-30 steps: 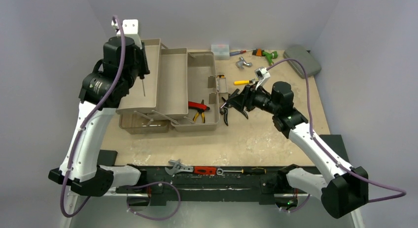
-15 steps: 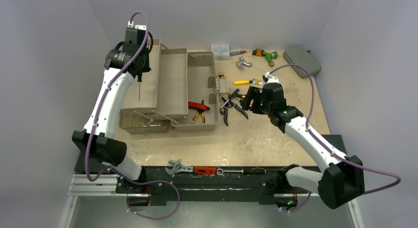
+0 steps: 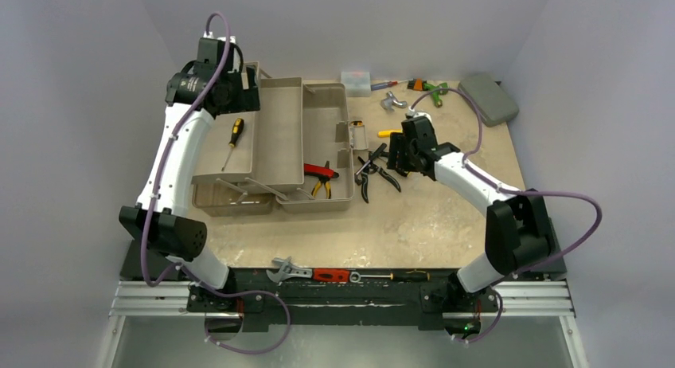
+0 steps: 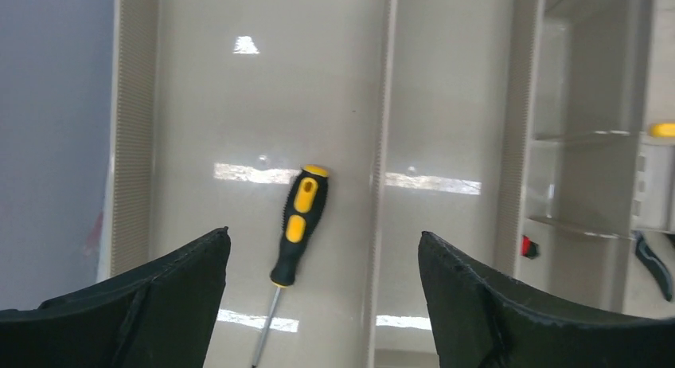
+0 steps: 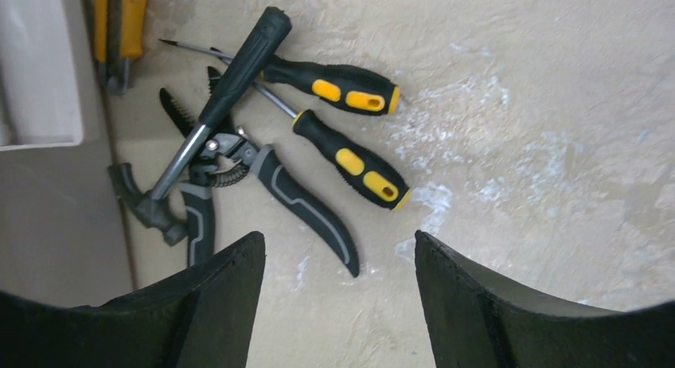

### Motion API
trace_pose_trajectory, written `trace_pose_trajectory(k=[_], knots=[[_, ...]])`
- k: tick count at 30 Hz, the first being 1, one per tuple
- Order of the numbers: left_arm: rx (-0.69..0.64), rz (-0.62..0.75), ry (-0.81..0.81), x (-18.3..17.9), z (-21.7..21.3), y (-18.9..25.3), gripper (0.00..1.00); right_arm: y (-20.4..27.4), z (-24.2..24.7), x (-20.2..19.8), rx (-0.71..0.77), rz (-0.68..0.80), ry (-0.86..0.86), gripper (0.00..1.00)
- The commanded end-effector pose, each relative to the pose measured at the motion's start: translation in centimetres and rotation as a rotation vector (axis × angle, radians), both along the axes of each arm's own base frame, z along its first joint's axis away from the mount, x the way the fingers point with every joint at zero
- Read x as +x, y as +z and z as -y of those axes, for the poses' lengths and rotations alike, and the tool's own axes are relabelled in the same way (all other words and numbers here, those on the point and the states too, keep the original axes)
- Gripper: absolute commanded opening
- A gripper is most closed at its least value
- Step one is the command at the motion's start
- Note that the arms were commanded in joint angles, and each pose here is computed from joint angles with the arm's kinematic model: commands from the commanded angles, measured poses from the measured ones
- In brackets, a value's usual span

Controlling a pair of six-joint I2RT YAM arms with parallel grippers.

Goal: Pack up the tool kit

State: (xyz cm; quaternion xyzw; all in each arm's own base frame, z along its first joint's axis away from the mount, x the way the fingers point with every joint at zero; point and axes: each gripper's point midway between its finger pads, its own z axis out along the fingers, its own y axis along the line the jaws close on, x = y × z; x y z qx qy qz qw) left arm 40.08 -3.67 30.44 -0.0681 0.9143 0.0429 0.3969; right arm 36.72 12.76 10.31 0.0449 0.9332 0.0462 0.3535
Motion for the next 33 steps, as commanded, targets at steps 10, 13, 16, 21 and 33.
trace_pose_trajectory(k=[10, 13, 16, 21, 33], knots=[[-0.527, 0.263, -0.425, -7.6, 9.9, 8.3, 0.86, -3.3, -0.6, 3.0, -0.162, -0.112, 0.171, 0.61], [-0.565, 0.277, -0.475, -9.5, 10.5, 9.1, 0.86, -4.5, -0.3, 3.1, -0.183, -0.154, 0.146, 0.6], [-0.57, 0.297, -0.504, -10.8, 10.6, 10.2, 0.86, -5.6, 0.0, 3.0, -0.2, -0.19, 0.129, 0.59], [-0.574, 0.328, -0.531, -12.5, 10.5, 11.6, 0.86, -7.1, 1.0, 1.8, -0.237, -0.25, 0.09, 0.5], [-0.705, 0.26, -0.6, -14.0, 12.6, 10.5, 0.83, -4.9, 0.3, -2.4, -0.138, -0.261, 0.195, 0.05]])
